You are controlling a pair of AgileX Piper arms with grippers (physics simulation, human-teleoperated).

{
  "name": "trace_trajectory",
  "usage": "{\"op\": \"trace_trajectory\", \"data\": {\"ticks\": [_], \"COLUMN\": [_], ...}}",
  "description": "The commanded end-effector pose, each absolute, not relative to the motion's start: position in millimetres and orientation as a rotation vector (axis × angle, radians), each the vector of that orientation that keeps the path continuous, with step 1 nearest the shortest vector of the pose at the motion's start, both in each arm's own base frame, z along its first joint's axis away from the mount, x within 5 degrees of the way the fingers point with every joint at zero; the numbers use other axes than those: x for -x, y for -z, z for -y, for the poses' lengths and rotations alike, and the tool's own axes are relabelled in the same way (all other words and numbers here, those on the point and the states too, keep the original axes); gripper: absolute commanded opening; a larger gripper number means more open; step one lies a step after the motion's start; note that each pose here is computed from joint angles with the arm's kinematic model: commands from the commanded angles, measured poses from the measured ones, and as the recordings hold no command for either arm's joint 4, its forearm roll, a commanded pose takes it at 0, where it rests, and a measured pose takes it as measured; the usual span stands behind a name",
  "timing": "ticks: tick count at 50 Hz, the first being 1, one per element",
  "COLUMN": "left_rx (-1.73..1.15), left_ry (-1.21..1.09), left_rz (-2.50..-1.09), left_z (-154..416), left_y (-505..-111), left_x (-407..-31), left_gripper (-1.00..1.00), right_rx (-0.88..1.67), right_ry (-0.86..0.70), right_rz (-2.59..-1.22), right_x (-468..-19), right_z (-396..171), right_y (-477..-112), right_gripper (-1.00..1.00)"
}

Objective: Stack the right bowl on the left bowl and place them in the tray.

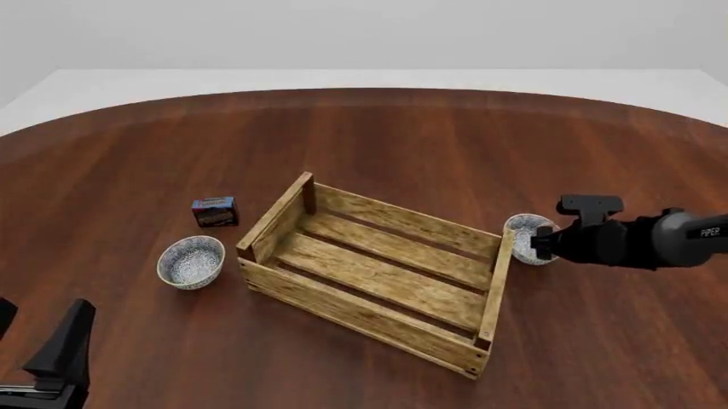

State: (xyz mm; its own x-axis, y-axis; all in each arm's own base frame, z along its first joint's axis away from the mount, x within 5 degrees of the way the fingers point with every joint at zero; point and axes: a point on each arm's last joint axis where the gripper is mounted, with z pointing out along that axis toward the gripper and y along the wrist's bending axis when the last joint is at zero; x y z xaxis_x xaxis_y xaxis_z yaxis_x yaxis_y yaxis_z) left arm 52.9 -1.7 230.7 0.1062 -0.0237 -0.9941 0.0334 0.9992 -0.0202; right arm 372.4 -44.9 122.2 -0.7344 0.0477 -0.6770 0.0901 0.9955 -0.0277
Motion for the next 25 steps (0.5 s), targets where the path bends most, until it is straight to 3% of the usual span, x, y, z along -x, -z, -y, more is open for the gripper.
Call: {"op": "trace_trajectory", "data": {"ticks": [1, 14, 15, 25], "left_rx": [-0.007, -0.003, -0.002, -0.002], "left_ry": [0.043, 0.043, 0.042, 0.047], "left_rz": [-1.465, -1.466, -1.466, -1.466], "left_z": [1.6, 1.5, 1.5, 1.6], "left_y": [-230.6, -230.4, -230.3, -229.8], "left_x": [-52.9, -53.0, -53.1, -53.2], "left_gripper": [1.0, 1.0, 1.0, 1.0], "right_rx": [-0.099, -0.099, -0.099, -0.09], "right_ry": [0.069, 0.069, 0.068, 0.064], "right_rz": [-2.42, -2.445, -2.442, -2.423], "right_x": [-373.5, -375.5, -374.6, -371.2], "right_z": [43.7, 44.6, 44.1, 40.2], "right_y": [-105.8, -92.9, -94.2, -108.9], "right_gripper": [1.0, 1.0, -1.0, -1.0]}}
